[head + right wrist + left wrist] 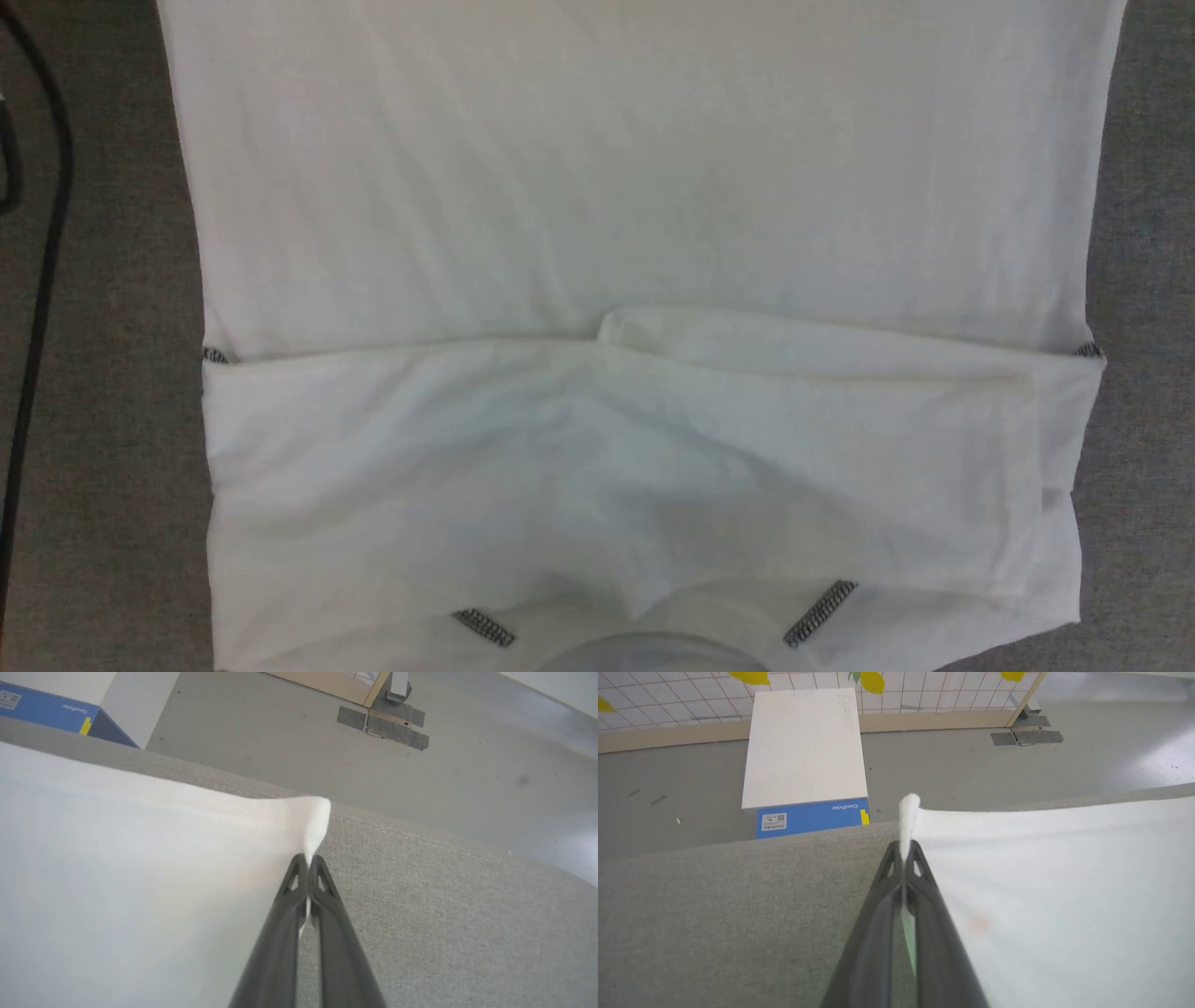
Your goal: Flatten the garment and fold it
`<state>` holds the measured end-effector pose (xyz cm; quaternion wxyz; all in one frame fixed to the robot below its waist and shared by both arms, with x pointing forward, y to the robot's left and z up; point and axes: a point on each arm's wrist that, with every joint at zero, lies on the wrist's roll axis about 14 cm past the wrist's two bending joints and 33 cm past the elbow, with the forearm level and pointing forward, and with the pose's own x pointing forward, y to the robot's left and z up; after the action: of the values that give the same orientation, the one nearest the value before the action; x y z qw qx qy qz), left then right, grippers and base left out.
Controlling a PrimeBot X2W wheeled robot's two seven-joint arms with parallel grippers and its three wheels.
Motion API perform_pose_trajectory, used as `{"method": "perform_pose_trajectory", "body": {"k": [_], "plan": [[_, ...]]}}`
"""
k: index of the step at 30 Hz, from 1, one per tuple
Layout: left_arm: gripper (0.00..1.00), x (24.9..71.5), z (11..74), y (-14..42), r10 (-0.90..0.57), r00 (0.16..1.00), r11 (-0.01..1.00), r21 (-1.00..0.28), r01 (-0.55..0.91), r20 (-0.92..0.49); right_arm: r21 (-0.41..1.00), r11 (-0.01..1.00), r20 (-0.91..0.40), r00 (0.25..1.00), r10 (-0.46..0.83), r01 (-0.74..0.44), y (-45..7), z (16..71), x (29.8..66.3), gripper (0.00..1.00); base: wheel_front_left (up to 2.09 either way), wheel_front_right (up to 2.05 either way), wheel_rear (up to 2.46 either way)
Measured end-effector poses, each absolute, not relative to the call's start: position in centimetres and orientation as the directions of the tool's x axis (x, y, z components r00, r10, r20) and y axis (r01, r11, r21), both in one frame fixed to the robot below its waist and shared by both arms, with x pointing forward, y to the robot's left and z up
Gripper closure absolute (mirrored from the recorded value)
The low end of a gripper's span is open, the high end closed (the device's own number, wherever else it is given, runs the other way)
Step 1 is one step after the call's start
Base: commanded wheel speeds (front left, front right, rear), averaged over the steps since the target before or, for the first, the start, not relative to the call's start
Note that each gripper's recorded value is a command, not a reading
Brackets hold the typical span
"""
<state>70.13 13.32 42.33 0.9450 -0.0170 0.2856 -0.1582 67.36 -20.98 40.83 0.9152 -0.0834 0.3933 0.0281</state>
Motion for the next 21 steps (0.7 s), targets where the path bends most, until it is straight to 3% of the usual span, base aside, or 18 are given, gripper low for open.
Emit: {"method": "perform_pose_trajectory", "body": {"k": [5,12,21], "plan": [[1.0,71.3,47.2,14.4,-0.306,0.874,0.952,-0.108,0.287,-0.377,-0.147,0.986,-0.602,0.798,-0.024,-0.081,-21.5,45.0,68.9,1.0,0.0,0.0,0.0],[1.0,70.0,52.1,14.3,-0.364,0.898,0.931,-0.082,0.355,-0.247,-0.14,0.986,-0.515,0.857,0.009,-0.095,-20.8,49.3,68.8,1.0,0.0,0.0,0.0],[1.0,61.6,52.4,13.7,-0.438,0.874,0.897,-0.171,0.408,-0.211,0.036,0.989,-0.46,0.875,0.147,-0.147,-19.6,51.5,63.1,1.0,0.0,0.0,0.0]]}}
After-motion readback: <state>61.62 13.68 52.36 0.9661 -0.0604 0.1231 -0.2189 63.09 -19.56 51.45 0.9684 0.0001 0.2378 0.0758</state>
